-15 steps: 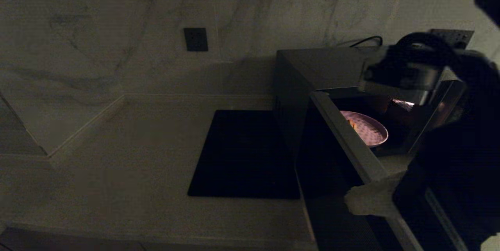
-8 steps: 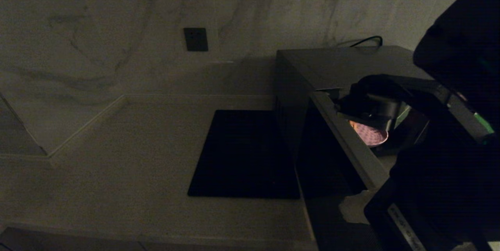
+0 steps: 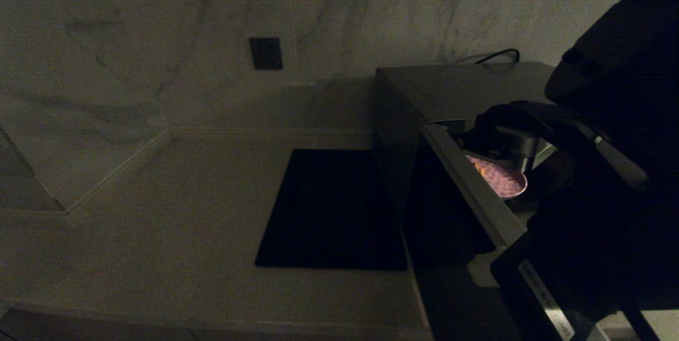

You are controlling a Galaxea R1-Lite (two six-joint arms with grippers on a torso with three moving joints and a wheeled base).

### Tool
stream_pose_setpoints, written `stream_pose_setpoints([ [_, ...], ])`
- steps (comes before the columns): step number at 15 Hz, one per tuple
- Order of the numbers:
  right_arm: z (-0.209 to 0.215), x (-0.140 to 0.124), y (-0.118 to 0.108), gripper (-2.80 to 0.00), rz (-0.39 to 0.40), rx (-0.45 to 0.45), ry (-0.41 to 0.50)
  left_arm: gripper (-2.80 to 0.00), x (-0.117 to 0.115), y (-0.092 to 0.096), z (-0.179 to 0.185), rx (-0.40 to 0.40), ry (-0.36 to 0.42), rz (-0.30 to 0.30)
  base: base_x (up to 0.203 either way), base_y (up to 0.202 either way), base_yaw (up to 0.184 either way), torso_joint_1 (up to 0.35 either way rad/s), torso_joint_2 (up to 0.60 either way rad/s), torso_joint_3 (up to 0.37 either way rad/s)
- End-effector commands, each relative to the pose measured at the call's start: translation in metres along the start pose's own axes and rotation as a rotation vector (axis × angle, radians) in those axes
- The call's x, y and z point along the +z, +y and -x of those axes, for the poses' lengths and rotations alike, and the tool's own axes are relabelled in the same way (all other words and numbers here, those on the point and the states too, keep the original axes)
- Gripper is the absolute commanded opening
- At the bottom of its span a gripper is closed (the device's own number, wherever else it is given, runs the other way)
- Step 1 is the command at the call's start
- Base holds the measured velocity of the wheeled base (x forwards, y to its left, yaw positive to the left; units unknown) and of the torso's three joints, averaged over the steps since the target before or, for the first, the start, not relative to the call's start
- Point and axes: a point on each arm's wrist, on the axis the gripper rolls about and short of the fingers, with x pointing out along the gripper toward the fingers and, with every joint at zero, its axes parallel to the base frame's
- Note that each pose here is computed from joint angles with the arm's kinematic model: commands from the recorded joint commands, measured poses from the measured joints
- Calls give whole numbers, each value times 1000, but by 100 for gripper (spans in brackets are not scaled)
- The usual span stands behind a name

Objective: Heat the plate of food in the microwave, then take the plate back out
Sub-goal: Close the microwave oven

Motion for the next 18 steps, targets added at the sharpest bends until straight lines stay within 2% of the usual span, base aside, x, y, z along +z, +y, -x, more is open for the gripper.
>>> stream_pose_setpoints([
  [1, 0, 0, -5, -280, -16, -16, 5, -280, 0, 0, 0, 0, -2, 0, 0, 0, 0, 0, 0, 0],
  [6, -2, 0, -19, -280, -58, -73, 1, -280, 0, 0, 0, 0, -3, 0, 0, 0, 0, 0, 0, 0],
  [8, -6, 1, -32, -280, -101, -108, 12, -280, 0, 0, 0, 0, -2, 0, 0, 0, 0, 0, 0, 0],
  [11, -12, 6, -61, -280, -206, -177, 8, -280, 0, 0, 0, 0, -2, 0, 0, 0, 0, 0, 0, 0],
  [18, -13, 9, -96, -280, -307, -250, -34, -280, 0, 0, 0, 0, -2, 0, 0, 0, 0, 0, 0, 0],
])
